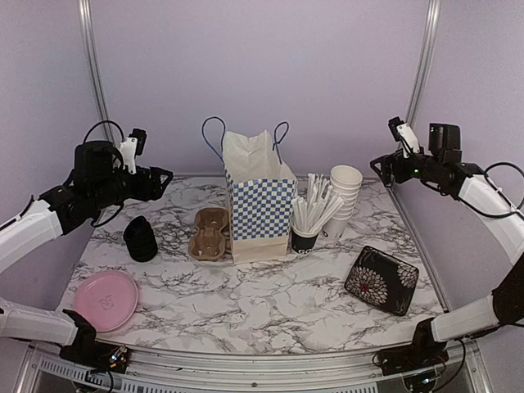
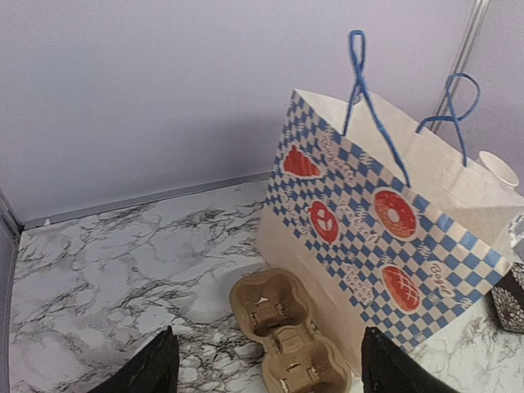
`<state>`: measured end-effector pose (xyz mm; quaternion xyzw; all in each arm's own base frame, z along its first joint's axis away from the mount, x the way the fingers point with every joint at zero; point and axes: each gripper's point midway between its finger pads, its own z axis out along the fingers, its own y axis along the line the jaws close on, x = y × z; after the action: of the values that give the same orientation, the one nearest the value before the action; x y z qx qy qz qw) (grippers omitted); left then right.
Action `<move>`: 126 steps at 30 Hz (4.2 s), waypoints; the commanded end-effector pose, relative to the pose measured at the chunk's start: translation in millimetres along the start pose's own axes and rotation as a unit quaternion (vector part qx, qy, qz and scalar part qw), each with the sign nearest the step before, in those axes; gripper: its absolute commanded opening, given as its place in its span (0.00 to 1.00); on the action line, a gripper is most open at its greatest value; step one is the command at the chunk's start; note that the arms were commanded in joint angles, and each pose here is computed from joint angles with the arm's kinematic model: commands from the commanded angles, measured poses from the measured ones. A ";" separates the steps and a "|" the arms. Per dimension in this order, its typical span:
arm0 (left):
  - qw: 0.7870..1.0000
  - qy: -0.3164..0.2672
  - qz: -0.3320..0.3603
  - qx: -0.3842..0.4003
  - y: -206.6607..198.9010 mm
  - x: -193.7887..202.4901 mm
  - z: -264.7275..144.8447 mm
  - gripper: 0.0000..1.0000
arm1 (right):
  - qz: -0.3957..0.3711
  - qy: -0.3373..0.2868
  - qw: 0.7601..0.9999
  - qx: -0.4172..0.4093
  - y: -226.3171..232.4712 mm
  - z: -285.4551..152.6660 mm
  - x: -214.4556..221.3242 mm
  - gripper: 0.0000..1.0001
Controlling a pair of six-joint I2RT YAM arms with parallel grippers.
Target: Pack the takeout coffee
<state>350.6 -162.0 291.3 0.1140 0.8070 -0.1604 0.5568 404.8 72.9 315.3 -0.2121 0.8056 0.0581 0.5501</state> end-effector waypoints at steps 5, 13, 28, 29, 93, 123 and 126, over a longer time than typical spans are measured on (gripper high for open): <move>0.985 -0.057 0.062 0.154 -97.9 -40.8 -22.7 0.74 | -0.067 -0.063 0.995 -0.038 19.7 -36.4 -51.8 0.99; 0.962 -0.030 0.145 0.229 -177.7 -4.1 -22.3 0.71 | -0.183 -0.031 0.976 -0.113 51.4 -43.6 -54.2 0.75; 0.932 0.057 0.220 0.282 -240.7 79.3 -8.9 0.73 | -0.189 0.069 0.960 -0.193 91.5 8.4 -23.1 0.40; 0.932 0.058 0.220 0.283 -241.7 80.4 -8.4 0.74 | -0.186 0.072 0.960 -0.199 93.5 11.1 -23.8 0.40; 0.925 0.108 0.232 0.282 -240.2 113.6 2.7 0.84 | -0.199 0.217 0.934 -0.201 104.2 72.7 27.4 0.02; 0.924 0.111 0.230 0.284 -242.1 113.6 3.4 0.84 | -0.218 0.181 0.957 -0.066 36.9 55.4 -10.8 0.00; 0.924 0.112 0.230 0.284 -242.8 113.0 4.0 0.84 | -0.174 0.153 0.967 -0.108 35.4 43.4 -25.5 0.00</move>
<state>225.3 -383.2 215.7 0.4616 0.7353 -0.2419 0.4332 439.9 129.1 275.6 -0.4317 0.8303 -0.0340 0.3508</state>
